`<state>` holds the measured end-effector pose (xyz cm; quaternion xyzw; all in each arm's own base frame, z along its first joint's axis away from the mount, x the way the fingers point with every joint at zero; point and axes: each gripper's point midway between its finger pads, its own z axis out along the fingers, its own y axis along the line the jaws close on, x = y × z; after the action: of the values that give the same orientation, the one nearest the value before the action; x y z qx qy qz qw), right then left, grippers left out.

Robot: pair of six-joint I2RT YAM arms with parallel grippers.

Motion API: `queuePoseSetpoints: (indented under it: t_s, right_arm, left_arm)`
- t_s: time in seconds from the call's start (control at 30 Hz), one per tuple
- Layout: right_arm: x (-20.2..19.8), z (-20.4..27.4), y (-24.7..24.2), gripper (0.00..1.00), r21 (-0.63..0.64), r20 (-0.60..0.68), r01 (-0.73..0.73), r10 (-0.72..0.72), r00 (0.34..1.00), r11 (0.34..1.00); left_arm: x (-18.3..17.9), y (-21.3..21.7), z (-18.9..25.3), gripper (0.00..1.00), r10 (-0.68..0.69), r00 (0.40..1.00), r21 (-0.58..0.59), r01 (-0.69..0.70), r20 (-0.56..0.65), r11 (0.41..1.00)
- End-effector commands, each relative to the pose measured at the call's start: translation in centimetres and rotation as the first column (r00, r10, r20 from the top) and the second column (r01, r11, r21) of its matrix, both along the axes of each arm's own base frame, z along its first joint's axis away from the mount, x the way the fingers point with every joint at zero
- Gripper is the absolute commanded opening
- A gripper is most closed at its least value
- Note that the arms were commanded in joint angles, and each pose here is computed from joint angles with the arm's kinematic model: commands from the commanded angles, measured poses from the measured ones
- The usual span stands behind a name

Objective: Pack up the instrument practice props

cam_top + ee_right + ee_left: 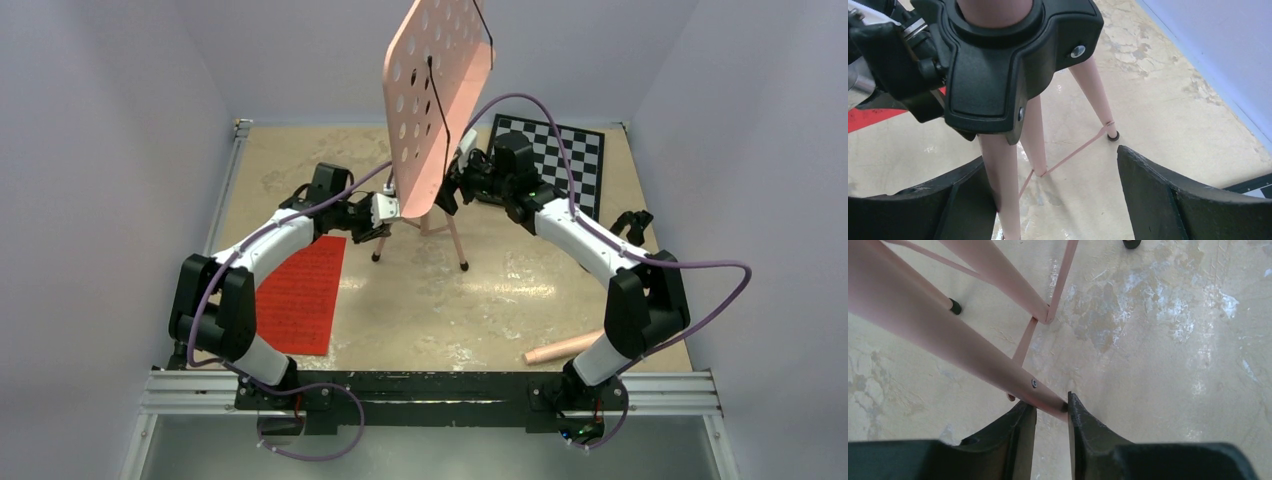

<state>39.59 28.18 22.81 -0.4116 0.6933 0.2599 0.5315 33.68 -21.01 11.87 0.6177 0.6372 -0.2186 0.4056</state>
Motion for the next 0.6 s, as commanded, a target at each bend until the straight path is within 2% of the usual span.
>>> queuePoseSetpoints:
  t_s: [0.0, 0.13, 0.23, 0.3, 0.4, 0.5, 0.57]
  right_arm:
    - [3.8, 3.2, -2.2, 0.82, -0.017, 0.213, 0.099, -0.093, 0.973, 0.995]
    - [2.9, 3.2, -2.7, 0.81, -0.053, 0.263, 0.073, -0.057, 0.963, 0.996]
    - [1.9, 3.2, -3.2, 0.82, -0.081, 0.295, 0.047, -0.021, 0.955, 0.996]
    - [1.2, 3.0, -3.4, 0.83, -0.091, 0.295, 0.033, -0.005, 0.956, 0.995]
    - [0.4, 2.5, -3.8, 0.84, -0.099, 0.269, 0.026, 0.001, 0.963, 0.995]
    - [0.1, 2.2, -4.0, 0.84, -0.102, 0.255, 0.029, -0.002, 0.967, 0.994]
    - [0.2, 2.2, -4.0, 0.84, -0.102, 0.252, 0.027, -0.001, 0.968, 0.994]
  left_arm:
    - [-5.5, -1.2, -1.9, 0.36, -0.161, 0.98, 0.024, 0.164, -0.114, 0.986]
    - [-6.0, -0.3, -1.3, 0.42, -0.111, 0.987, 0.039, 0.116, -0.113, 0.993]
    - [-5.7, 0.7, 1.4, 0.45, -0.056, 0.992, -0.044, 0.051, -0.115, 0.998]
    - [-4.7, 1.5, 3.9, 0.52, 0.004, 0.995, -0.108, -0.015, -0.102, 0.994]
    - [-3.6, 1.7, 7.4, 0.61, 0.028, 0.997, -0.162, -0.04, -0.078, 0.986]
    - [-1.8, 1.4, 9.0, 0.64, 0.033, 0.998, -0.179, -0.041, -0.045, 0.983]
    - [0.8, 1.4, 9.5, 0.64, 0.068, 0.997, -0.2, -0.072, -0.029, 0.977]
